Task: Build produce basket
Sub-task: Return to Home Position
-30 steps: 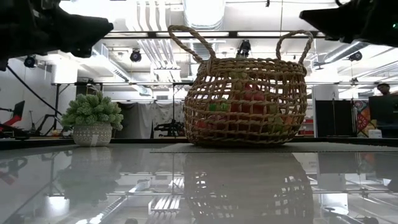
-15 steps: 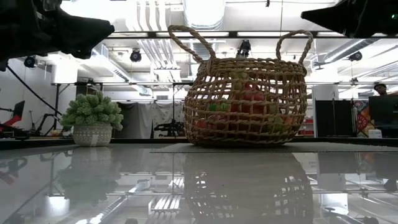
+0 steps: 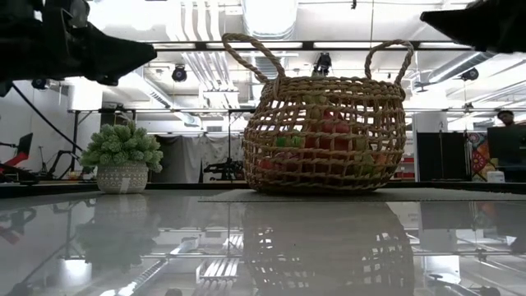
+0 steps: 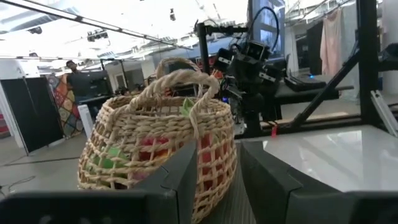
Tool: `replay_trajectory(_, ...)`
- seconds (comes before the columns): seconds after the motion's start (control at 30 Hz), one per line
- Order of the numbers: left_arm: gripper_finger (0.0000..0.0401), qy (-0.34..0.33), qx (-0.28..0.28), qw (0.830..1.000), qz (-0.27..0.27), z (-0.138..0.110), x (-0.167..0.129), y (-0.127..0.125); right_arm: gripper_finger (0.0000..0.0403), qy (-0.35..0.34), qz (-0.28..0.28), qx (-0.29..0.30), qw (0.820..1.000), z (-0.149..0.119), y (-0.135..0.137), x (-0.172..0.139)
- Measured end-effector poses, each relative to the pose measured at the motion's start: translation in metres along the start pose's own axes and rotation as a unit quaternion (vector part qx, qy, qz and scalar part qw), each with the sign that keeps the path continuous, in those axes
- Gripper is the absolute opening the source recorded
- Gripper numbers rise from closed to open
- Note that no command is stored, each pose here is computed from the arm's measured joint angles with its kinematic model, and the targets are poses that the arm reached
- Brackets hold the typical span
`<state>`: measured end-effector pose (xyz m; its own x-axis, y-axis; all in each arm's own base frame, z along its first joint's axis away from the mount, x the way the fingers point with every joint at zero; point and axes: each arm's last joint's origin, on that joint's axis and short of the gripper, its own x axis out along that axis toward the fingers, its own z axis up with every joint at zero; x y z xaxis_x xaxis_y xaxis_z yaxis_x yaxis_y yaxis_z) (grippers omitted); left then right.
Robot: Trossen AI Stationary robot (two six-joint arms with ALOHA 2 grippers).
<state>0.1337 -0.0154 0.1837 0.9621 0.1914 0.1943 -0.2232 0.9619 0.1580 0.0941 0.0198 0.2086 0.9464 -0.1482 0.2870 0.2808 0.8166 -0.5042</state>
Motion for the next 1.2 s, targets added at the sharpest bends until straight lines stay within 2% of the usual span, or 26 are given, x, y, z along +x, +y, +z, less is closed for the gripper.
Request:
replay_trajectory(0.13, 0.0105, 0.004, 0.002, 1.0, -0.001, 0.0, 0.002, -0.001, 0.0021, -0.032, 0.017, 0.003, 0.999, -0.005, 0.003, -0.005)
replay_trajectory(0.23, 0.0105, 0.007, 0.003, 1.0, -0.001, 0.001, 0.004, -0.001, 0.0022, -0.017, -0.015, 0.026, 0.999, -0.006, 0.0, -0.007)
replay_trajectory(0.4, 0.0105, 0.021, 0.009, 1.0, -0.004, -0.003, 0.005, -0.003, 0.0022, 0.021, -0.079, 0.111, 0.99, -0.008, -0.004, -0.008)
replay_trajectory(0.6, 0.0105, 0.048, 0.02, 0.999, -0.011, -0.01, 0.008, -0.006, 0.0022, 0.025, -0.087, 0.183, 0.979, -0.009, -0.004, -0.008)
replay_trajectory(0.97, 0.0105, 0.118, 0.049, 0.991, -0.028, -0.031, 0.013, -0.013, 0.0022, 0.019, -0.089, 0.213, 0.973, -0.009, -0.005, -0.009)
replay_trajectory(1.03, 0.0105, 0.132, 0.055, 0.989, -0.032, -0.035, 0.014, -0.014, 0.0022, 0.035, -0.064, 0.246, 0.967, -0.016, -0.002, -0.008)
replay_trajectory(1.17, 0.0105, 0.162, 0.068, 0.984, -0.039, -0.044, 0.015, -0.017, 0.0022, 0.103, 0.075, 0.253, 0.959, -0.038, 0.009, -0.007)
replay_trajectory(1.2, 0.0105, 0.17, 0.071, 0.982, -0.041, -0.046, 0.015, -0.018, 0.0022, 0.103, 0.083, 0.255, 0.958, -0.04, 0.007, -0.006)
